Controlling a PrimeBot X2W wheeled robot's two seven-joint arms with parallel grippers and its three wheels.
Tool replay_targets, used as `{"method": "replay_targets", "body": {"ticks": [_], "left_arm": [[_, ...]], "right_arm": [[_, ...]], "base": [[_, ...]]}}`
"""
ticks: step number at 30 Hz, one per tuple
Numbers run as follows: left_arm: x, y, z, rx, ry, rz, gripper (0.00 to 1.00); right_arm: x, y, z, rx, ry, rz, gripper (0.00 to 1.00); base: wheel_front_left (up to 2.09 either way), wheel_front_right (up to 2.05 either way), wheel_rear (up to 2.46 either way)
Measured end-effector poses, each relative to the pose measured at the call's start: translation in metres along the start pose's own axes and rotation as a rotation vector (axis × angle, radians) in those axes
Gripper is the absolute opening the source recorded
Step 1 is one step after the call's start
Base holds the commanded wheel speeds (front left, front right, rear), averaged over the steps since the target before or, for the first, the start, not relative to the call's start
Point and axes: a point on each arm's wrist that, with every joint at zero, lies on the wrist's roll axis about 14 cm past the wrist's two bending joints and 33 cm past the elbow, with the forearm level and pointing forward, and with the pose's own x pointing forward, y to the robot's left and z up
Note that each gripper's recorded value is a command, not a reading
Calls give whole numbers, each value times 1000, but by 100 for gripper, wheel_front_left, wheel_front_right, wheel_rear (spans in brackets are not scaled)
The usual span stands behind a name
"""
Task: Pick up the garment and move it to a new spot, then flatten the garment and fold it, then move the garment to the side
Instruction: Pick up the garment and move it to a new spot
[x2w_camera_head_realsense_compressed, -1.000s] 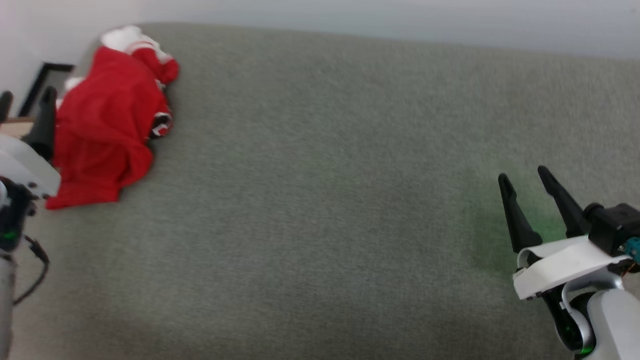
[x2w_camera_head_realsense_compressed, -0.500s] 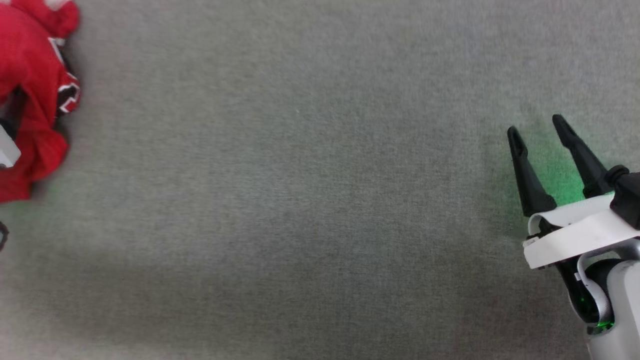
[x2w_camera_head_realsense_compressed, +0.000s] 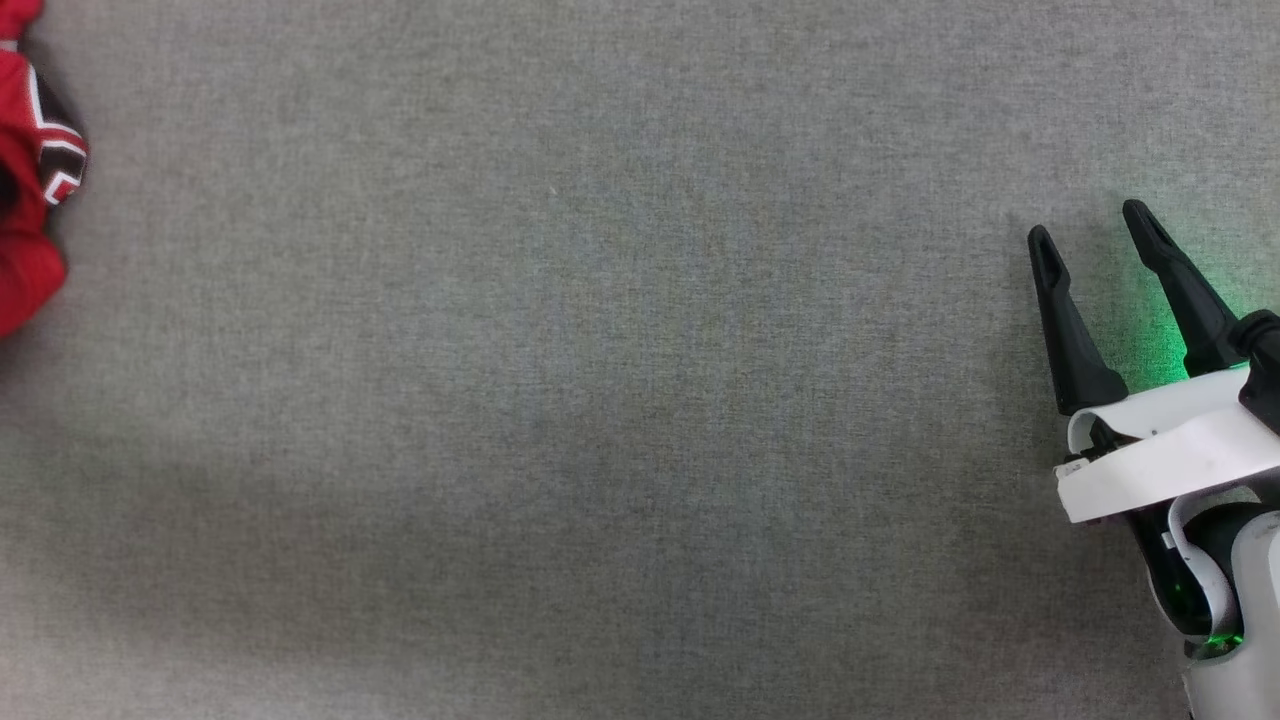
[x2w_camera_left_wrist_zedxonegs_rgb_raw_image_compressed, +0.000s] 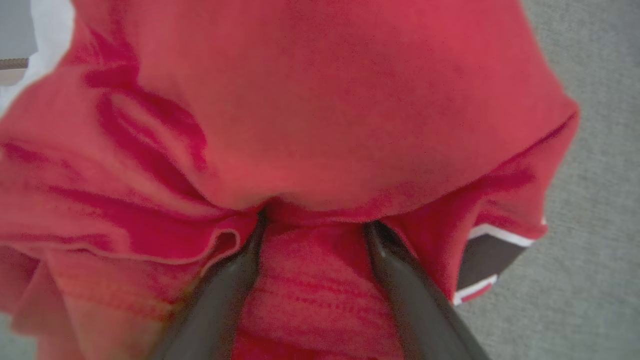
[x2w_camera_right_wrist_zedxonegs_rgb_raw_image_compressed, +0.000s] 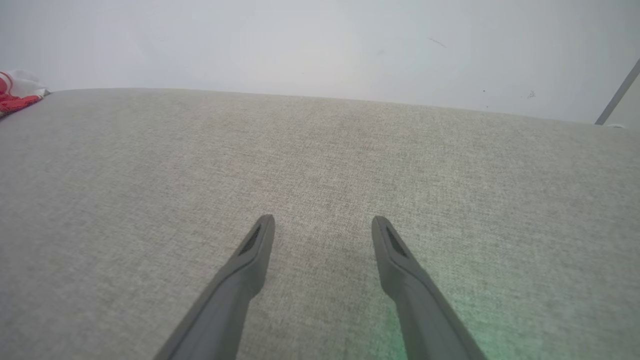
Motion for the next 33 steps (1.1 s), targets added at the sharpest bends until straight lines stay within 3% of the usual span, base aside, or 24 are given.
{"method": "replay_targets", "body": {"ticks": [13,33], "left_arm": [[-44,-6,51,106,-253,-20,0],[-260,-14,165,313,-802,-69,0]], "right_arm": [[-3,9,24,7,-69,5,100],[-47,52,92,59,-247,45,100]], "base": [[0,0,0],[0,0,0]]}}
